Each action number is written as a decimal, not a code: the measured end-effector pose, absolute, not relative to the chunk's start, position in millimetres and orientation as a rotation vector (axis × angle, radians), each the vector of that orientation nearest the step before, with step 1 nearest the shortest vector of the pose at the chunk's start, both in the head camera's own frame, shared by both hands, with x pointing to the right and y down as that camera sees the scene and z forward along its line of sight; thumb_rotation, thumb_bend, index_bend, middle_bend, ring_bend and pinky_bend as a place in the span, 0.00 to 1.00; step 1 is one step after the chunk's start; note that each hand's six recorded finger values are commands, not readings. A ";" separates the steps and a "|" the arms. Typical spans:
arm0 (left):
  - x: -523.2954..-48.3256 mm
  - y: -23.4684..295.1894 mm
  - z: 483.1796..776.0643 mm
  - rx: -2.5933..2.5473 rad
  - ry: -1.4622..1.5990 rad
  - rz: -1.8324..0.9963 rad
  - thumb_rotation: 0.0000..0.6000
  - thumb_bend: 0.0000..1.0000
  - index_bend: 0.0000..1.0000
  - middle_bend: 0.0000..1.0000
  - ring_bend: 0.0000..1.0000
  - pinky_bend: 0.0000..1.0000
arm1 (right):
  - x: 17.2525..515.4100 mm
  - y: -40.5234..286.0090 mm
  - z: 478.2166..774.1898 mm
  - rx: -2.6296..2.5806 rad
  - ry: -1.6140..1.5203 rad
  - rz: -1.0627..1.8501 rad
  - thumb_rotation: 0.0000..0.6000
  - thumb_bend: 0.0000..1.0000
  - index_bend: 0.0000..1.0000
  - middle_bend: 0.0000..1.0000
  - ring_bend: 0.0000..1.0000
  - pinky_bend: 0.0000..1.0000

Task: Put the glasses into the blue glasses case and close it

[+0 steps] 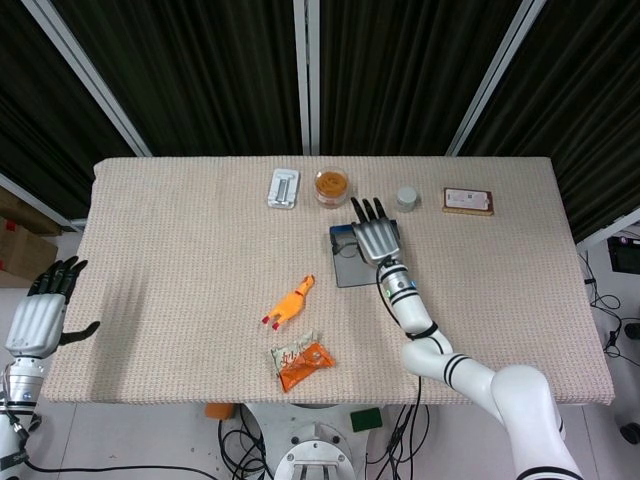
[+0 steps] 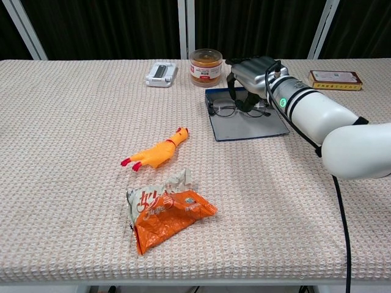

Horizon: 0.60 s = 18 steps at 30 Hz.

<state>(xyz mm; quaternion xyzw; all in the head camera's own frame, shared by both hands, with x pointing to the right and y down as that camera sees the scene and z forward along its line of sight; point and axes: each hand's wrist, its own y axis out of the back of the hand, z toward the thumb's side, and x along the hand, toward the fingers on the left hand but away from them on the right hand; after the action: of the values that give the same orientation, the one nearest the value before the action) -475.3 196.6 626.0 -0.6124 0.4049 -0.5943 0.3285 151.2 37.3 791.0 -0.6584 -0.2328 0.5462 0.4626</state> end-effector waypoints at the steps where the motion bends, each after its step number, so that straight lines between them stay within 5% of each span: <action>1: -475.2 196.7 626.2 -1.604 1.059 -1.556 0.99 0.13 0.08 0.04 0.00 0.13 | 153.1 37.8 790.8 -1.617 -0.573 1.343 1.00 0.48 0.31 0.00 0.00 0.00; 15: -471.1 197.0 628.3 -1.615 1.051 -1.554 0.99 0.13 0.08 0.04 0.00 0.13 | 172.8 59.9 767.1 -1.660 -0.637 1.268 1.00 0.48 0.32 0.00 0.00 0.00; 18: -468.8 196.4 629.0 -1.620 1.045 -1.550 0.99 0.13 0.08 0.04 0.00 0.14 | 177.3 71.4 760.1 -1.690 -0.628 1.248 1.00 0.62 0.40 0.00 0.00 0.00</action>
<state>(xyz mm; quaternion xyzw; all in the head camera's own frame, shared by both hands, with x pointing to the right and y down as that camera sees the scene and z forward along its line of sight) -468.8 196.4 629.0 -0.6186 0.3990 -0.5921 0.3279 177.3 71.4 760.1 -0.6856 -0.2550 0.5062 0.4569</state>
